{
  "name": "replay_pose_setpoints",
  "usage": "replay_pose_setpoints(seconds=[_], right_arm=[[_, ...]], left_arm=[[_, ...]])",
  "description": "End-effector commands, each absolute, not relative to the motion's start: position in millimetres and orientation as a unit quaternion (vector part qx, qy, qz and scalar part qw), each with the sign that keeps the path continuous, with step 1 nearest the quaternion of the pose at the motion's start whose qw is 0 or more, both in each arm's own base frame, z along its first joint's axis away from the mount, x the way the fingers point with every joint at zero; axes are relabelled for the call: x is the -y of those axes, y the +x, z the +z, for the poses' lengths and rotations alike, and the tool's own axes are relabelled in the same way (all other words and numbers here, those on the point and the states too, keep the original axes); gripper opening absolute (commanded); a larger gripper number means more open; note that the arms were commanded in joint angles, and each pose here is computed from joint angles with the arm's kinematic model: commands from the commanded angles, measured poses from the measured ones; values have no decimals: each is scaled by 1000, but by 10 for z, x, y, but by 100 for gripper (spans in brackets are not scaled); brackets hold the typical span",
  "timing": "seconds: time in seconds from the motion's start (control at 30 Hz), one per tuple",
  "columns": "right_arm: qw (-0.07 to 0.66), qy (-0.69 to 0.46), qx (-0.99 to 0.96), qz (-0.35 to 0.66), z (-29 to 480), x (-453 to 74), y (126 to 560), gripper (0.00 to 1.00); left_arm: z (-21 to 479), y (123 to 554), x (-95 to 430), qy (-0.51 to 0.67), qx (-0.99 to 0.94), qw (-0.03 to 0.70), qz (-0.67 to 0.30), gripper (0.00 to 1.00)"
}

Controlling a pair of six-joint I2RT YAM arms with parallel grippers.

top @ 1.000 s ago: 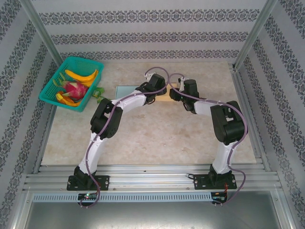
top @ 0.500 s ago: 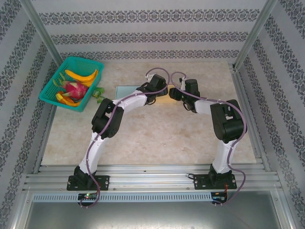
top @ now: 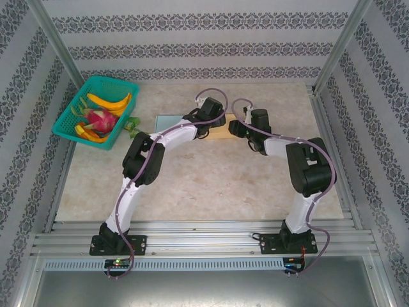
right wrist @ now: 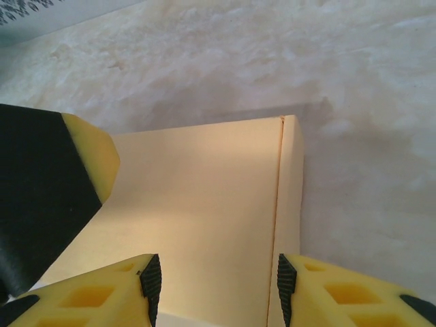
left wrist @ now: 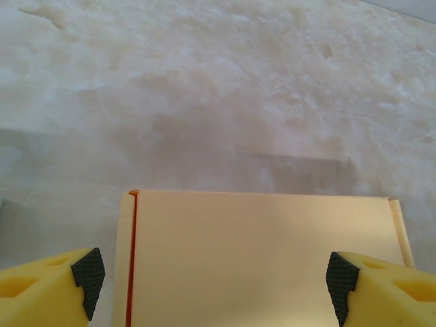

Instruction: Fold the paper box

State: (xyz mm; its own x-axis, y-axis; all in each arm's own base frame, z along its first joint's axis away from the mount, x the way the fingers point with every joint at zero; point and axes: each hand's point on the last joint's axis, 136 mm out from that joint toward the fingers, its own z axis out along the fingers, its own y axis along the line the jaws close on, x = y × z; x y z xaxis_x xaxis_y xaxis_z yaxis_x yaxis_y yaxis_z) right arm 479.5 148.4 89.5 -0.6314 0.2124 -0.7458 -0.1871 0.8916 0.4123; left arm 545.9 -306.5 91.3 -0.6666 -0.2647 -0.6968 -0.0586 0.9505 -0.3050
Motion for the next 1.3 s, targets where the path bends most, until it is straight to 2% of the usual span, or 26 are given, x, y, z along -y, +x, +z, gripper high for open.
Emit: replay_pose_setpoints(seconds=[0.0,0.4,0.57,0.6,0.63,0.67,0.73,0.8,1.03,1.13,1.27], right_arm=[[457,10,-861,225,1136,-1360,4763,50],[492,31,-860,130,1348,-908,4428,52],[512,58,-851,105,1441,-714,4309,57],[517,61,-849,97,1472,-675,4284,61],[520,64,-847,90,1490,-637,4261,89],[524,65,-845,80,1511,-600,4239,98],[534,68,-840,59,1575,-518,4196,98],[544,70,-836,30,1607,-417,4157,98],[549,92,-828,-68,1585,-6,4069,98],[553,96,-824,-72,1580,83,4063,98],[555,100,-824,-60,1569,142,4071,98]], left_arm=[[1342,5350,3011,-81,-896,414,-139,87],[1658,4879,2567,-68,-880,455,-116,88],[1698,4604,2317,-63,-872,475,-103,89],[1711,4544,2262,-62,-870,479,-100,89],[1717,4491,2222,-61,-868,483,-100,89],[1729,4431,2171,-59,-865,489,-98,89],[1771,4313,2093,-50,-857,502,-100,91],[1820,4172,2023,-36,-846,521,-110,100],[1867,3777,1820,15,-834,542,-104,100],[1799,3671,1732,16,-841,532,-93,100],[1827,3519,1502,-16,-825,559,-85,100]])
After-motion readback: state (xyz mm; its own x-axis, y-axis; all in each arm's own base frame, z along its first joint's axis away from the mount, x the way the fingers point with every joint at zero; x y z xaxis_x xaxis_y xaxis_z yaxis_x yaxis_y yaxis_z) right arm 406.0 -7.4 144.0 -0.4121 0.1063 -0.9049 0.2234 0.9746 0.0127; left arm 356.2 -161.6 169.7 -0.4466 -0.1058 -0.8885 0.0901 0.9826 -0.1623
